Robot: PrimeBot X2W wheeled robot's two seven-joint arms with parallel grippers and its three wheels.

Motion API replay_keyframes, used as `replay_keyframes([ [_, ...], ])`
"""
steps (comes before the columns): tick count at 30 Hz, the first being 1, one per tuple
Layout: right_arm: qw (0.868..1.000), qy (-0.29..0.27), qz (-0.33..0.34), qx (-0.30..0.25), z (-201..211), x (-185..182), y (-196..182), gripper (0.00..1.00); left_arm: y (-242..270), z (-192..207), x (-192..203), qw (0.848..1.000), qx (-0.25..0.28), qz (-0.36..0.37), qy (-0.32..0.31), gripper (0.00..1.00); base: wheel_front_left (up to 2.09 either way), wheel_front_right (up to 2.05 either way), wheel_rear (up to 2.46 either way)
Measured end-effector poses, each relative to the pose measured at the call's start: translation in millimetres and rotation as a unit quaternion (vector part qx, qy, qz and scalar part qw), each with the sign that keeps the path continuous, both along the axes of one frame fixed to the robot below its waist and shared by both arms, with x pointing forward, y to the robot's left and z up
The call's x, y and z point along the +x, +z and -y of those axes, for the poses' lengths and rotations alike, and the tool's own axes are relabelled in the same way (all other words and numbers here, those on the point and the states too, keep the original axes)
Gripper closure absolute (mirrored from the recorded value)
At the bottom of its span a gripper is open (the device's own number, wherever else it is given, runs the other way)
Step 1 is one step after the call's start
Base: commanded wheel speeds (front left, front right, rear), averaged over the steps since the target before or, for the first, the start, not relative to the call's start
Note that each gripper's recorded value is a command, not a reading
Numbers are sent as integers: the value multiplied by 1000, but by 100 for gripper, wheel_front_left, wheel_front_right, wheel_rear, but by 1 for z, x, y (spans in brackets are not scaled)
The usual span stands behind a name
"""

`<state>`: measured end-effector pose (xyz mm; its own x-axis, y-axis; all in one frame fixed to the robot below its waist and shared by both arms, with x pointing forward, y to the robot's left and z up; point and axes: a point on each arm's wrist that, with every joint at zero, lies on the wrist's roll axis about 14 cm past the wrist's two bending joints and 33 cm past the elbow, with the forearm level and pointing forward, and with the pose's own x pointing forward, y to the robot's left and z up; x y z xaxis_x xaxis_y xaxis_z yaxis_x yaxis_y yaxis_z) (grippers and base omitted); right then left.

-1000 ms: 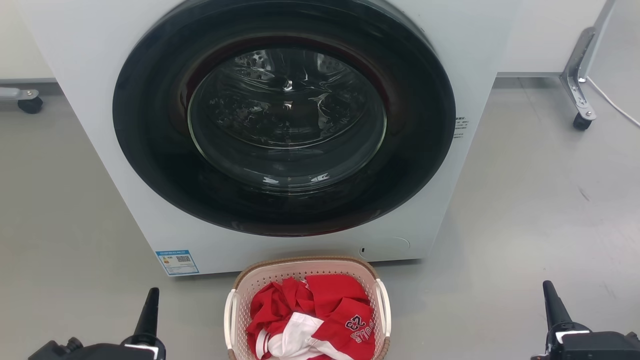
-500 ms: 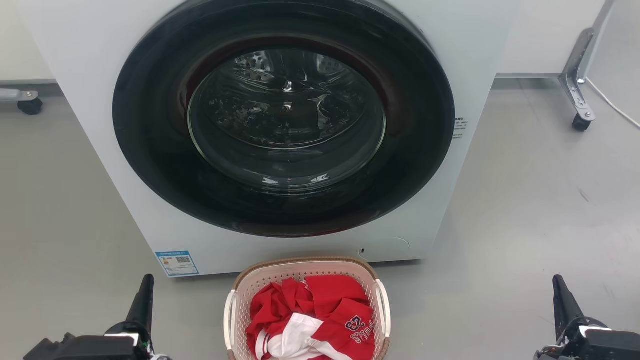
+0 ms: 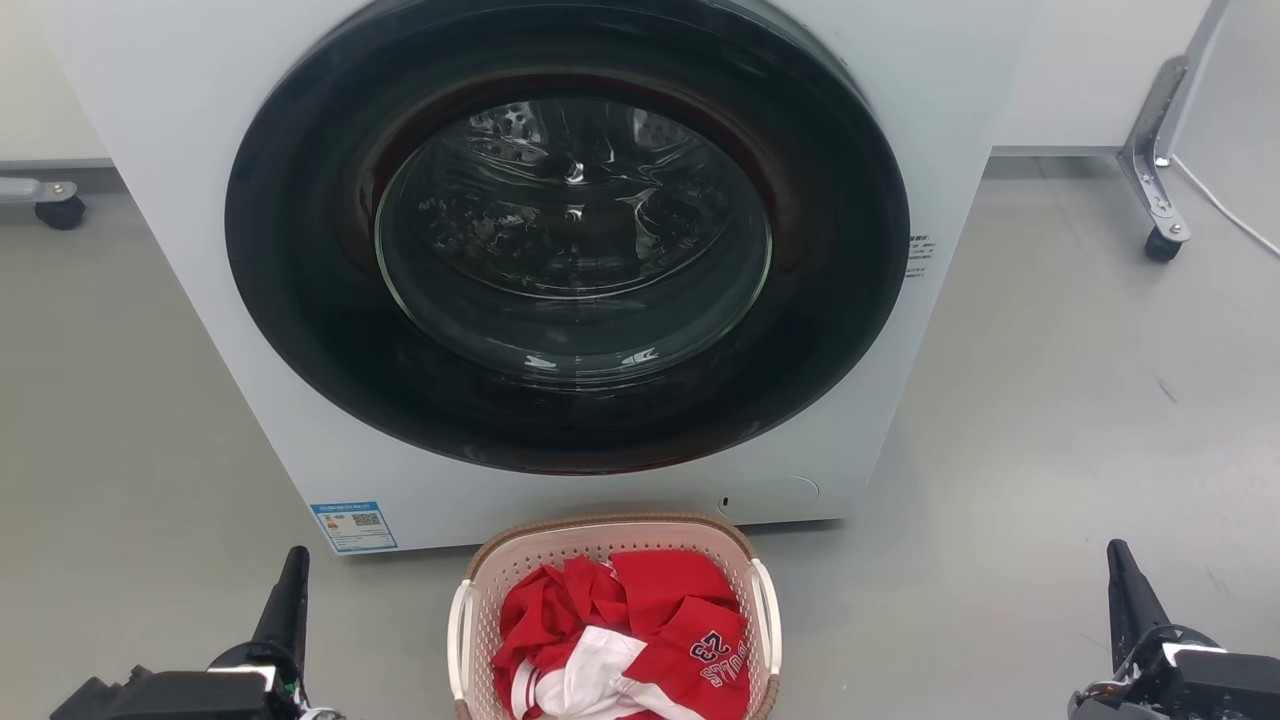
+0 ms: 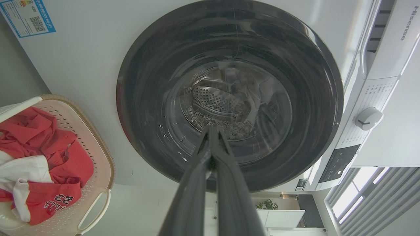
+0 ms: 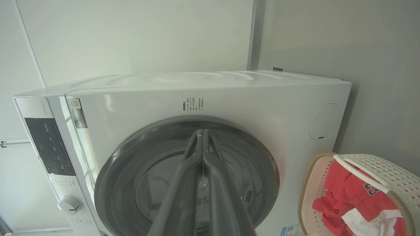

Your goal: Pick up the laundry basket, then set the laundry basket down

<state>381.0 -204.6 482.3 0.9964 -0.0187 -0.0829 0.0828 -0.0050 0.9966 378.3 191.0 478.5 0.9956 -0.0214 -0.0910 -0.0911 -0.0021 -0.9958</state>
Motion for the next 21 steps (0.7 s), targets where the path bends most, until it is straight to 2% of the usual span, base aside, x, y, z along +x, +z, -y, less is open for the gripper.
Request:
replay_keyframes([
  [21, 1000, 0, 0, 0, 0, 0, 0, 100, 0, 0, 0, 1000, 0, 0, 0, 100, 0, 0, 0],
])
